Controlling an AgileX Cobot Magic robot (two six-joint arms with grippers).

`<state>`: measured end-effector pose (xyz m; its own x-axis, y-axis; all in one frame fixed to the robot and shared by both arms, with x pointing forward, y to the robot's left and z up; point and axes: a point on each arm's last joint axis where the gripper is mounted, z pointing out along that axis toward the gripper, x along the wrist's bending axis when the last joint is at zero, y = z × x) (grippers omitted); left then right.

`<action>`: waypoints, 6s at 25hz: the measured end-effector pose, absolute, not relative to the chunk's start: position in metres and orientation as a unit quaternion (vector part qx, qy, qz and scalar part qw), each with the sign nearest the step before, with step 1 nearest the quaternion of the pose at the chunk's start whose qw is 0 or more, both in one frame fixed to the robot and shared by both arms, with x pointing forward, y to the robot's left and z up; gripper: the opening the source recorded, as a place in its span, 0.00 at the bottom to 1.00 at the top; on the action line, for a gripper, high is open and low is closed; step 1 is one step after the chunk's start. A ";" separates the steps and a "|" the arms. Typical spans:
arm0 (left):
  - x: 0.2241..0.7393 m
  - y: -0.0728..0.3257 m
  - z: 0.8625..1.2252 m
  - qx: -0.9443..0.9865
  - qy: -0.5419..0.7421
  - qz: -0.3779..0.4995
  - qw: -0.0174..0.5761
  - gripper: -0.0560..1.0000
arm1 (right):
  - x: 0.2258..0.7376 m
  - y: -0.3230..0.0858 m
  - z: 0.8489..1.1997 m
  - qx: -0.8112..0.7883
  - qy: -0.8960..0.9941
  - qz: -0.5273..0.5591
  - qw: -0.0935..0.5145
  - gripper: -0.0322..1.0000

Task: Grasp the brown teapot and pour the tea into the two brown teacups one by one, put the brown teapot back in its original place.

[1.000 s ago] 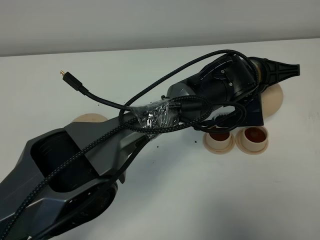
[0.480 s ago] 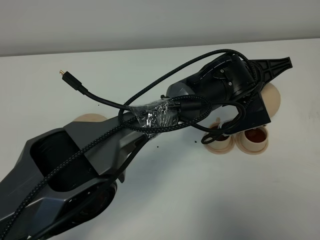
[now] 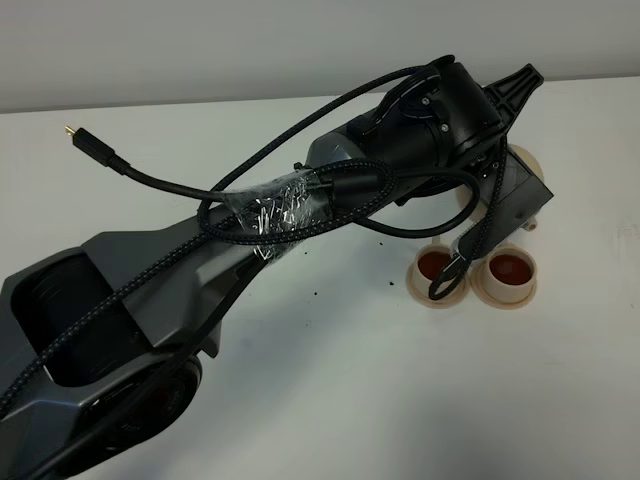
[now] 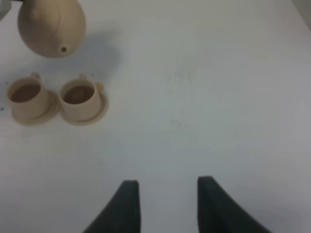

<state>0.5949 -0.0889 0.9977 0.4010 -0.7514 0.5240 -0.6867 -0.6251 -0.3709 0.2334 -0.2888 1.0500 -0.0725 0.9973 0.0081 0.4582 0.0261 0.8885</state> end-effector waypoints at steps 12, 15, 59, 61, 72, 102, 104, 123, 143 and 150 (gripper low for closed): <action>0.555 -0.075 1.004 -0.971 0.196 -0.129 -0.045 0.20 | 0.233 -0.289 1.050 0.583 0.624 0.383 0.352 0.33; 0.549 -0.074 1.003 -0.985 0.137 -0.093 -0.056 0.20 | 0.233 -0.289 1.050 0.583 0.624 0.383 0.352 0.33; 0.517 -0.042 1.005 -0.984 -0.170 -0.045 -0.028 0.20 | 0.233 -0.289 1.050 0.583 0.624 0.383 0.352 0.33; 0.514 -0.029 1.012 -0.981 -0.185 -0.053 -0.021 0.20 | 0.233 -0.289 1.050 0.583 0.624 0.383 0.352 0.33; 0.507 0.081 1.020 -0.931 -0.360 -0.038 0.038 0.20 | 0.233 -0.289 1.050 0.583 0.624 0.383 0.352 0.33; 0.550 0.233 0.955 -0.789 -0.610 -0.074 -0.020 0.20 | 0.233 -0.289 1.050 0.583 0.624 0.383 0.352 0.33; 0.555 0.231 0.948 -0.790 -0.608 -0.078 -0.026 0.20 | 0.233 -0.289 1.050 0.583 0.624 0.383 0.352 0.33; 0.567 0.227 0.931 -0.795 -0.598 -0.092 -0.050 0.20 | 0.233 -0.289 1.050 0.583 0.624 0.383 0.352 0.33; 0.567 0.227 0.926 -0.795 -0.599 -0.085 -0.047 0.20 | 0.233 -0.289 1.050 0.583 0.624 0.383 0.352 0.33; 0.567 0.226 0.922 -0.794 -0.601 -0.079 -0.043 0.20 | 0.233 -0.289 1.050 0.583 0.624 0.383 0.352 0.33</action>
